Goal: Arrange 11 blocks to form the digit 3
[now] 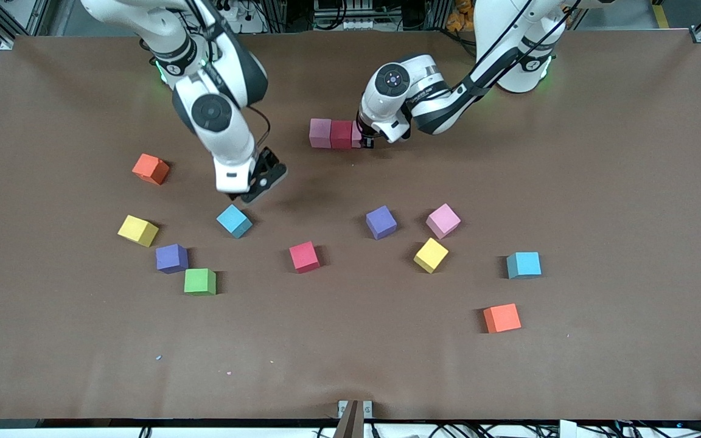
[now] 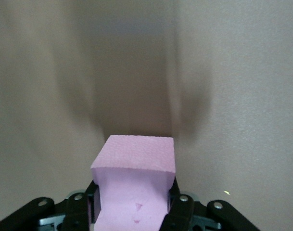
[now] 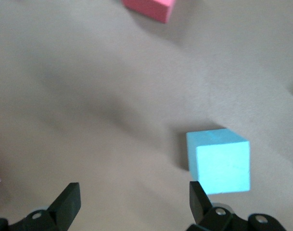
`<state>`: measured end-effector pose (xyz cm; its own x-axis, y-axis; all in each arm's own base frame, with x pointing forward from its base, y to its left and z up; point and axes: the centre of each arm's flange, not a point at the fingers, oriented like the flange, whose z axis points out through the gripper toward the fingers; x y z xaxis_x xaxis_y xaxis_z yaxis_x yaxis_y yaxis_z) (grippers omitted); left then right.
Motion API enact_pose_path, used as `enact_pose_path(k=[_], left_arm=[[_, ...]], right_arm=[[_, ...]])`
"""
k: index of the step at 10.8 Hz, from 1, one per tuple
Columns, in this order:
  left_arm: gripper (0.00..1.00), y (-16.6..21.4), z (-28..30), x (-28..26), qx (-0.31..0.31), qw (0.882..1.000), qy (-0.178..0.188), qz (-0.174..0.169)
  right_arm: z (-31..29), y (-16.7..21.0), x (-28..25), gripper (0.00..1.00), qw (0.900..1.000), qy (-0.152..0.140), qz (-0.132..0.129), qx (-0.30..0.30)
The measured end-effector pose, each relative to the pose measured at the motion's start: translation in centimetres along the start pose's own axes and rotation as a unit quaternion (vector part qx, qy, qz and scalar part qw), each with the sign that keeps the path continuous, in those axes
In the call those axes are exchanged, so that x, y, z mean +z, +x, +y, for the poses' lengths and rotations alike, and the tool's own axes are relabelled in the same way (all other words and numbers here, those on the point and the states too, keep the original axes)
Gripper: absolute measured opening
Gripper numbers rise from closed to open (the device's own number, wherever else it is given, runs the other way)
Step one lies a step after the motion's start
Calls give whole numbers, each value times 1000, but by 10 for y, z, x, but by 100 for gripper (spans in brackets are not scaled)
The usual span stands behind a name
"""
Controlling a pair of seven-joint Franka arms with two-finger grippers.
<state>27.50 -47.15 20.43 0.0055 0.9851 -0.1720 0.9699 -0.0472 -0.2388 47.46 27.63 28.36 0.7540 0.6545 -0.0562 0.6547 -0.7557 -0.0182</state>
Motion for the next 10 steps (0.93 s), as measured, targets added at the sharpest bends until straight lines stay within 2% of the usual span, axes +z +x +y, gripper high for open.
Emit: enact_pose_path(k=[2, 5, 8, 10], left_arm=[[54, 0, -1, 2, 0, 1000, 3, 0], [59, 0, 0, 4, -1, 1000, 5, 0], [98, 1, 7, 1, -9, 1000, 2, -3], [100, 2, 10, 0, -23, 1000, 1, -4]], right_arm=[[28, 12, 15, 100, 1000, -5, 9, 17], [75, 23, 31, 100, 999, -37, 10, 16], [86, 20, 69, 100, 999, -36, -9, 6], [82, 20, 76, 100, 999, -33, -15, -4]])
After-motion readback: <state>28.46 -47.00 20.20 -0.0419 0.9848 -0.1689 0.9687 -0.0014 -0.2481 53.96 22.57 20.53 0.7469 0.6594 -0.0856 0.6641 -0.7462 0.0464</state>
